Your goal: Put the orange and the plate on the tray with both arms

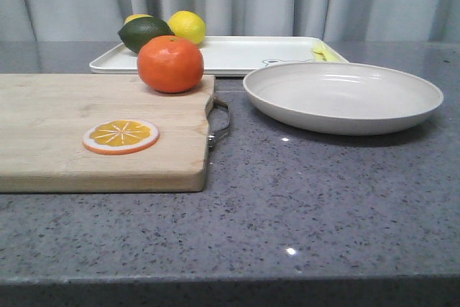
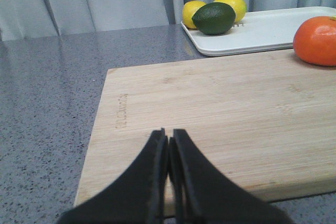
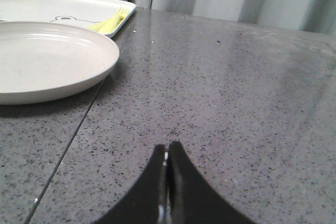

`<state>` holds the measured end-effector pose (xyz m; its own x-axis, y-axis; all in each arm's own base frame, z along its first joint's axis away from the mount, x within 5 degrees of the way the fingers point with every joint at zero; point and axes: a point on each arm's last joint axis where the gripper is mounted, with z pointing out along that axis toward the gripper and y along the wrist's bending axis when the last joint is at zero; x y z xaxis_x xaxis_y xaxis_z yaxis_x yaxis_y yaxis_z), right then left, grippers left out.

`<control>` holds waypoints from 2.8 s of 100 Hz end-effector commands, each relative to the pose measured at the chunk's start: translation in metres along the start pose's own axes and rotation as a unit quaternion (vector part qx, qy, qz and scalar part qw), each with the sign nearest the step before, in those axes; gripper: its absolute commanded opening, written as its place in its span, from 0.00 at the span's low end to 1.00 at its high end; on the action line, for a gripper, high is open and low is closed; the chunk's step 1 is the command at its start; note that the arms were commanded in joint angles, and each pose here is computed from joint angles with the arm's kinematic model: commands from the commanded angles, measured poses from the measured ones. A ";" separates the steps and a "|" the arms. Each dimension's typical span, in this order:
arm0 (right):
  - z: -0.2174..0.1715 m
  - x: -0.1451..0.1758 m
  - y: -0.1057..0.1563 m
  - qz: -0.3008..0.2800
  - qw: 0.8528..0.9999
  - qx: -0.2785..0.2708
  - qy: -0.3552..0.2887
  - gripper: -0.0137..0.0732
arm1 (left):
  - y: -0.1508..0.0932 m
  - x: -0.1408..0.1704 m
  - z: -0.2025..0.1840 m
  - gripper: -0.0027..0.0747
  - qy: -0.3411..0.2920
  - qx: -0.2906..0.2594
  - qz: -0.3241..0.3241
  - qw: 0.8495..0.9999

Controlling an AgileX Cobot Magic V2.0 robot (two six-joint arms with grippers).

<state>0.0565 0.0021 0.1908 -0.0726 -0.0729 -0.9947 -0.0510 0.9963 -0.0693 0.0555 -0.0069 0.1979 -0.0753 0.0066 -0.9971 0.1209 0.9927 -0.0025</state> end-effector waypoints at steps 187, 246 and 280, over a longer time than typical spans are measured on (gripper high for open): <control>0.000 -0.167 -0.003 0.083 0.978 -0.046 0.185 0.04 | -0.019 -0.168 -0.014 0.01 0.109 0.094 -0.070 0.987; 0.003 -0.169 -0.002 0.089 0.979 -0.048 0.178 0.10 | -0.021 -0.172 -0.013 0.09 0.113 0.109 -0.077 0.985; 0.004 -0.172 -0.003 0.090 0.983 -0.047 0.155 0.65 | -0.020 -0.177 -0.012 0.77 0.084 0.105 -0.065 0.989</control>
<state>0.0696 0.0122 0.3464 -0.4769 0.0728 -0.8759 -0.0898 0.9873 0.1309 0.0515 -0.0262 0.3578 -0.3654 -0.0381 -0.9301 0.2903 0.9447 -0.1527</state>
